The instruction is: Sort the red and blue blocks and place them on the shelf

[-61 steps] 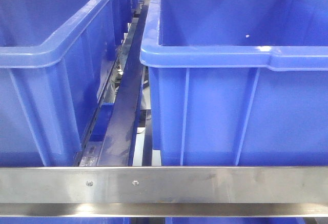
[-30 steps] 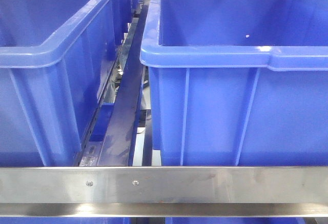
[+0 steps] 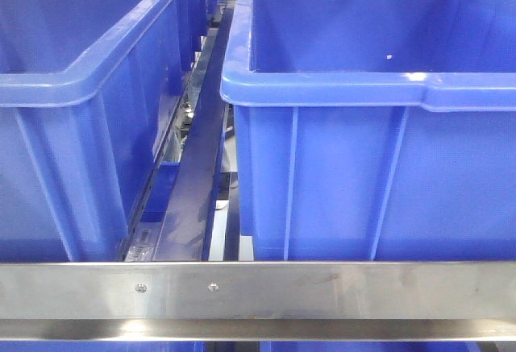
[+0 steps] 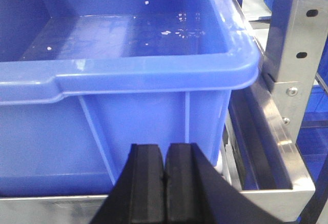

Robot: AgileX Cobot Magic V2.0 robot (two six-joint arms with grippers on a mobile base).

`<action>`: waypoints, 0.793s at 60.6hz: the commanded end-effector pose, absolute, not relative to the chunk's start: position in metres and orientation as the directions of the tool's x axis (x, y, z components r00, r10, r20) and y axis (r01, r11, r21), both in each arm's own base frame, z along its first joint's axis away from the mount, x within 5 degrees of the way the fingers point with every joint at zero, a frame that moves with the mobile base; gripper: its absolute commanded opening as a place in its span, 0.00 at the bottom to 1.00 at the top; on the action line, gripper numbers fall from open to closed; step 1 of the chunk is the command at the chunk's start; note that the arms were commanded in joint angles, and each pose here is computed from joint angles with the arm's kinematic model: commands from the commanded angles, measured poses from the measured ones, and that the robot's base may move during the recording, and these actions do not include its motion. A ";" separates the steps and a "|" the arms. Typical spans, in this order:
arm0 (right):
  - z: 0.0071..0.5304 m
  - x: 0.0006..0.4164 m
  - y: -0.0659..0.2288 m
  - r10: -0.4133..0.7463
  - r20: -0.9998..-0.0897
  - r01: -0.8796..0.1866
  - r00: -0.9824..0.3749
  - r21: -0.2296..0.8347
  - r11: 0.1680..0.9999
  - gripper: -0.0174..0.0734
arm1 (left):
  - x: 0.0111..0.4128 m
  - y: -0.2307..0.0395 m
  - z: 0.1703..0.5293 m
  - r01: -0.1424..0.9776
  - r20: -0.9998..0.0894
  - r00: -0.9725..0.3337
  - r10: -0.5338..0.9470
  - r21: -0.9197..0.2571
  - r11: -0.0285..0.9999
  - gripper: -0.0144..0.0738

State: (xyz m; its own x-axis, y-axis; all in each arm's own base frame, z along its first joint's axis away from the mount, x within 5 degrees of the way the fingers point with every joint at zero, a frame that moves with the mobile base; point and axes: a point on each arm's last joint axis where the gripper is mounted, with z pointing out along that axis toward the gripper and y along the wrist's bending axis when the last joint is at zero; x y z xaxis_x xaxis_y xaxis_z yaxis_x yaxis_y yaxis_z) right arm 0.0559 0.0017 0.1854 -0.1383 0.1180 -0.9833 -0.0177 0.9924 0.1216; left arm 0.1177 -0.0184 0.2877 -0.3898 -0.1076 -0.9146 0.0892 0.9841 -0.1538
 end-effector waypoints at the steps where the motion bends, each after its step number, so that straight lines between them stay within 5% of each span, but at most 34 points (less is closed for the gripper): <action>1: 0.202 0.054 0.002 0.115 -0.993 -0.032 -0.003 0.115 0.993 0.25 | 0.114 -0.019 0.303 0.117 -0.953 -0.276 -0.126 -0.164 0.980 0.32; 48: 0.202 0.054 0.002 0.115 -0.993 -0.032 -0.003 0.115 0.993 0.25 | 0.055 -0.002 0.203 0.037 -0.962 -0.003 -0.274 -0.274 0.961 0.32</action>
